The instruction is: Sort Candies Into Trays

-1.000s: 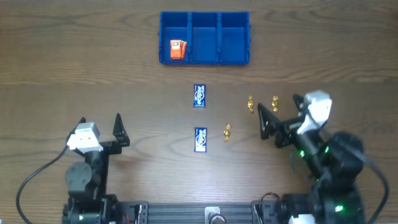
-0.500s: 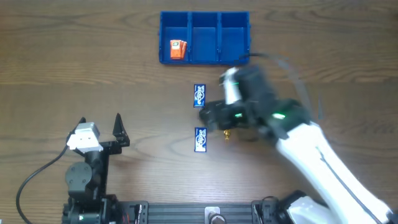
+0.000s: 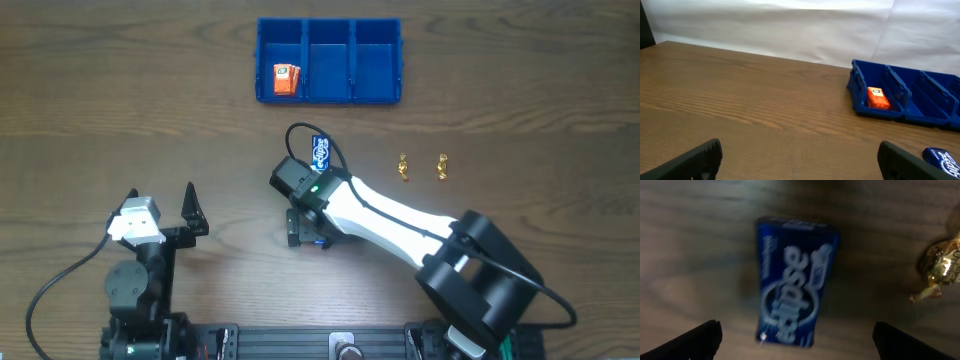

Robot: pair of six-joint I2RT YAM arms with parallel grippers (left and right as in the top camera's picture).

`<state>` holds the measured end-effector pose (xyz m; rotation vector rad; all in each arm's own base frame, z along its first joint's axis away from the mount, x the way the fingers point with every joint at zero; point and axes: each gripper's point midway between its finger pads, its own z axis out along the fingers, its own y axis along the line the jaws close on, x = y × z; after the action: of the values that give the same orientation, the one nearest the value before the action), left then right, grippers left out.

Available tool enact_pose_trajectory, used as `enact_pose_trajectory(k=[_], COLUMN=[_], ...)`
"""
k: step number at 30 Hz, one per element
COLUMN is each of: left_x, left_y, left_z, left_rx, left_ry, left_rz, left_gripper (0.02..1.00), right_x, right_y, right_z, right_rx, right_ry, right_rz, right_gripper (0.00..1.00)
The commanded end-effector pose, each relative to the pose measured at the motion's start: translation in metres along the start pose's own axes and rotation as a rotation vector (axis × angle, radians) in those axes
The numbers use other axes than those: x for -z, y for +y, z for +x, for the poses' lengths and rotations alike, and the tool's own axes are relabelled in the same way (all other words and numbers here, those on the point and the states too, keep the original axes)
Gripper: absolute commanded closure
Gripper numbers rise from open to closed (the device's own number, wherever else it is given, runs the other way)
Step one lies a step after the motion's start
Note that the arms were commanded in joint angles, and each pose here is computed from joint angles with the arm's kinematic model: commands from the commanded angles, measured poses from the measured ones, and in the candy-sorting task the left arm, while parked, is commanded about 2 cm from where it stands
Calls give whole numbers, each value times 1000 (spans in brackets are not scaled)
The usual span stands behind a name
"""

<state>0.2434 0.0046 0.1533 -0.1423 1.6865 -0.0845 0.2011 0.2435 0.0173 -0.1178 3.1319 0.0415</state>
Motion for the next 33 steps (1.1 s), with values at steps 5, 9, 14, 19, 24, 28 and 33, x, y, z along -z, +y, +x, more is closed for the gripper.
enact_pose_trajectory(k=[5,9,14,19,24,28,33], left_x=[-2,-2,-2,-2,-2,-2,-2], left_y=[3,3,3,3,3,3,3], left_z=[18,18,18,18,18,18,18], left_rx=[-12,-12,-12,-12,-12,-12,-12], left_ry=[42,42,42,42,42,42,42], left_rz=[-7,-7,-7,-7,-7,-7,-7], left_gripper=[20,20,20,20,23,20,23], right_x=[-14,-16,-22,-26,-26,9,128], right_y=[2,0,0,1,5,14,-4], right_z=[-18,-22,-23,-23,-24,-32,-73], right_rx=[-65,-70,-69,-68,-69,-59,-46], right_ry=[-62,-81,-79,-73,-83,-176,-413], right_rz=[29,45,54,53,43,0,45], right_gripper=[18,141,303,535,706,715,744])
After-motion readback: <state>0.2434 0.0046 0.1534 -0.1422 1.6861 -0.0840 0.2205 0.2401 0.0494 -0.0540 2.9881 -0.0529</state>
